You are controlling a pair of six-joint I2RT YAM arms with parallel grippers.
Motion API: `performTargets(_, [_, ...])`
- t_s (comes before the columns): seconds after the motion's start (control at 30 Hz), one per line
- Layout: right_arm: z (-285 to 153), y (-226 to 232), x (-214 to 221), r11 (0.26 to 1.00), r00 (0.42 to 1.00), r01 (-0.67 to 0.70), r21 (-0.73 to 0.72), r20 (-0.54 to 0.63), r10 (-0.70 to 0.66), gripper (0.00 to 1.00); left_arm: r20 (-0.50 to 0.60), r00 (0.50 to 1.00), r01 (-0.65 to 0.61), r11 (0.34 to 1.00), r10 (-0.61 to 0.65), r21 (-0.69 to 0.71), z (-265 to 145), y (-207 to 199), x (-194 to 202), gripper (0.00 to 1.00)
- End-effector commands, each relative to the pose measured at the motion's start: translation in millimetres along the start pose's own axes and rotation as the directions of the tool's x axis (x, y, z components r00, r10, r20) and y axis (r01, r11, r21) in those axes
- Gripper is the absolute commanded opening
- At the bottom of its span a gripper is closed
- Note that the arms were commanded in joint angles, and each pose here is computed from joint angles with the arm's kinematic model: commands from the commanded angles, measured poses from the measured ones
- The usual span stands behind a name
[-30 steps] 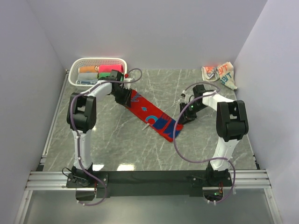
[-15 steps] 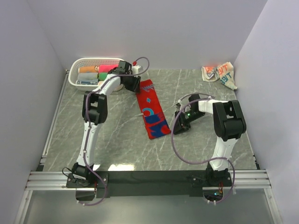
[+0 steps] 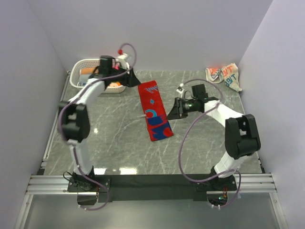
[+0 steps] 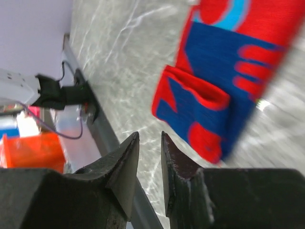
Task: Roll the towels
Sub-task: Fold the towel, then roll the towel
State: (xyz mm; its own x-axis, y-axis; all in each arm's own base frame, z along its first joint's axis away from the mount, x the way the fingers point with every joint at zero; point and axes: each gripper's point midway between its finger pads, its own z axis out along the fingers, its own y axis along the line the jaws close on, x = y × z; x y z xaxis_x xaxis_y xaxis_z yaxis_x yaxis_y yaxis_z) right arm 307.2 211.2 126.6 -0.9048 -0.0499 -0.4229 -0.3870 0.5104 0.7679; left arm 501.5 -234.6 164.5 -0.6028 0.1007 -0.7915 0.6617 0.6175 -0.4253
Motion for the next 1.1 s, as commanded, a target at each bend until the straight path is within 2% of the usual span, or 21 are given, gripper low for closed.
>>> performTargets(0.0, [29,13,1,0.998,0.998,0.004,-0.068,-0.056,-0.007,0.32,0.228,0.966,-0.133,0.99,0.121,0.037,-69,-41,-65,0.64])
performTargets(0.13, [53,-6,12,0.999,0.994,-0.017,-0.047,-0.11,0.011,0.29,0.158,0.975,-0.16,0.987,0.156,0.014,-90,-50,-40,0.64])
performTargets(0.23, [68,-29,23,0.995,0.984,-0.089,-0.037,-0.156,0.082,0.25,0.131,0.983,-0.131,0.991,0.128,0.013,-100,-56,-22,0.62])
performTargets(0.33, [77,-58,27,0.992,0.981,-0.125,0.025,-0.146,0.127,0.23,0.092,0.991,-0.098,0.995,0.096,0.015,-102,-61,6,0.61])
performTargets(0.47, [77,-76,28,0.983,0.977,-0.171,0.071,-0.118,0.179,0.23,-0.029,0.974,-0.226,0.974,0.225,-0.005,-100,-67,57,0.59])
performTargets(0.53, [75,-71,28,0.984,0.98,-0.164,0.065,-0.106,0.17,0.23,-0.081,0.953,-0.292,0.956,0.293,0.017,-92,-81,80,0.58])
performTargets(0.57, [74,-70,30,0.982,0.978,-0.179,0.06,-0.099,0.184,0.23,-0.117,0.932,-0.347,0.938,0.343,-0.006,-90,-79,99,0.58])
performTargets(0.6, [73,-68,31,0.981,0.977,-0.187,0.056,-0.094,0.192,0.23,-0.13,0.911,-0.391,0.92,0.391,0.022,-81,-94,111,0.58])
performTargets(0.67, [74,-68,34,0.975,0.972,-0.217,0.05,-0.086,0.221,0.23,-0.18,0.88,-0.45,0.893,0.44,-0.017,-74,-96,136,0.59])
performTargets(0.7, [75,-68,35,0.972,0.969,-0.228,0.05,-0.085,0.231,0.23,-0.166,0.855,-0.498,0.867,0.492,0.01,-62,-113,141,0.6])
performTargets(0.77, [76,-70,40,0.965,0.962,-0.256,0.055,-0.086,0.26,0.23,-0.173,0.836,-0.525,0.851,0.52,0.017,-52,-122,155,0.6])
performTargets(0.9, [80,-77,49,0.945,0.94,-0.319,0.075,-0.101,0.326,0.23,-0.134,0.756,-0.643,0.765,0.641,0.033,-23,-155,164,0.61])
performTargets(1.03, [83,-83,49,0.931,0.927,-0.351,0.102,-0.103,0.361,0.23,-0.119,0.664,-0.74,0.672,0.738,0.031,-6,-170,175,0.63])
performTargets(1.07, [83,-84,49,0.929,0.926,-0.355,0.104,-0.1,0.365,0.23,-0.13,0.655,-0.747,0.664,0.744,0.038,0,-170,180,0.63])
